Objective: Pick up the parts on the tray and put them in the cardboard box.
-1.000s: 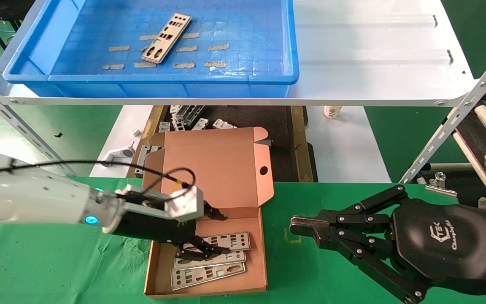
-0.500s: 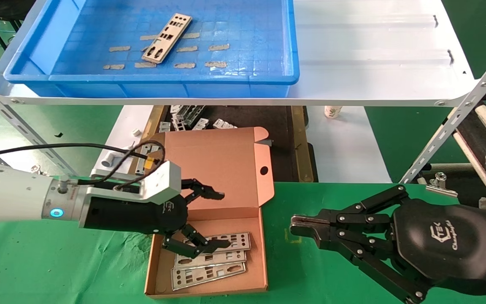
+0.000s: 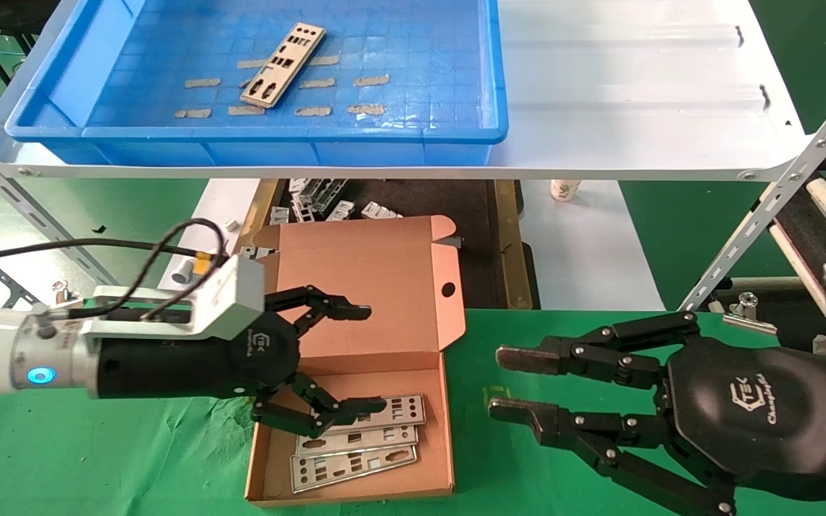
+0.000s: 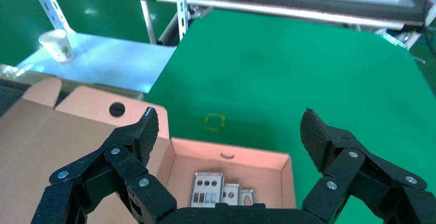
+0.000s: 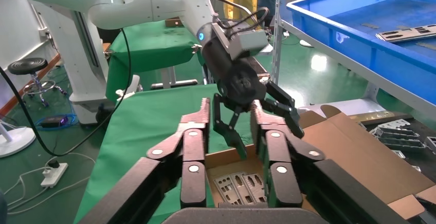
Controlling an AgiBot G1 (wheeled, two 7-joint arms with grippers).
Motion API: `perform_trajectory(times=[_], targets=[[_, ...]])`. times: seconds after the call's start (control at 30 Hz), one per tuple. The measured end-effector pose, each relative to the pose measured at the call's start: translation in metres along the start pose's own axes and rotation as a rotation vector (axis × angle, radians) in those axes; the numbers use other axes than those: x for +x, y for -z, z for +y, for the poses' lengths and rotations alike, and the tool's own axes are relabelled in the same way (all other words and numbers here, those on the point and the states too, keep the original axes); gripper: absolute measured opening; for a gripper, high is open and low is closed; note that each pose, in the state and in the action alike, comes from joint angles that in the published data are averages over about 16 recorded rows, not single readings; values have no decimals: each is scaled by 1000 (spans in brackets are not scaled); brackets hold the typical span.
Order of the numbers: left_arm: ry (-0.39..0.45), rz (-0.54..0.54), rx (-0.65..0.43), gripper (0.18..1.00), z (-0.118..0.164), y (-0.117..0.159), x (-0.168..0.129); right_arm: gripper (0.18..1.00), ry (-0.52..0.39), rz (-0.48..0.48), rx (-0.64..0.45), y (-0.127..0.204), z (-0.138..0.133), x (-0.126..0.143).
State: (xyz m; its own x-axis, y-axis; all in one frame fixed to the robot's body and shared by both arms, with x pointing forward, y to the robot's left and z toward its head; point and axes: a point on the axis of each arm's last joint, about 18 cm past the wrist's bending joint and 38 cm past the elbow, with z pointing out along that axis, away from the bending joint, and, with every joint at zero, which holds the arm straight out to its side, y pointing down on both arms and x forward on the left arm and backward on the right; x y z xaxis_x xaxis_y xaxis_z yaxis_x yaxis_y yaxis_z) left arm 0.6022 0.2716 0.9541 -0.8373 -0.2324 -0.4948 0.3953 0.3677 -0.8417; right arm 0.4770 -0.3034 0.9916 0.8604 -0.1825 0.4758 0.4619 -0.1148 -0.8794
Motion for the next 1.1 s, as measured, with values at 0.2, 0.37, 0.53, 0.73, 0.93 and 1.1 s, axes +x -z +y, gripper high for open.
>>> perform_trajectory(times=[0.2, 0.37, 0.53, 0.73, 0.93, 1.1], targets=[[8, -5, 57, 1000, -10, 14, 10, 420, 0, 0, 0, 0, 0, 0], [12, -4, 100, 1001, -19, 26, 19, 527, 0, 0, 0, 0, 0, 0], [14, 0, 141, 1001, -29, 37, 29, 642, 0, 0, 0, 0, 0, 0], [15, 10, 184, 1001, -41, 51, 43, 776, 0, 0, 0, 0, 0, 0], [14, 27, 223, 1001, -53, 65, 58, 881, 0, 0, 0, 0, 0, 0], [13, 44, 249, 1001, -63, 74, 70, 945, 0, 0, 0, 0, 0, 0]])
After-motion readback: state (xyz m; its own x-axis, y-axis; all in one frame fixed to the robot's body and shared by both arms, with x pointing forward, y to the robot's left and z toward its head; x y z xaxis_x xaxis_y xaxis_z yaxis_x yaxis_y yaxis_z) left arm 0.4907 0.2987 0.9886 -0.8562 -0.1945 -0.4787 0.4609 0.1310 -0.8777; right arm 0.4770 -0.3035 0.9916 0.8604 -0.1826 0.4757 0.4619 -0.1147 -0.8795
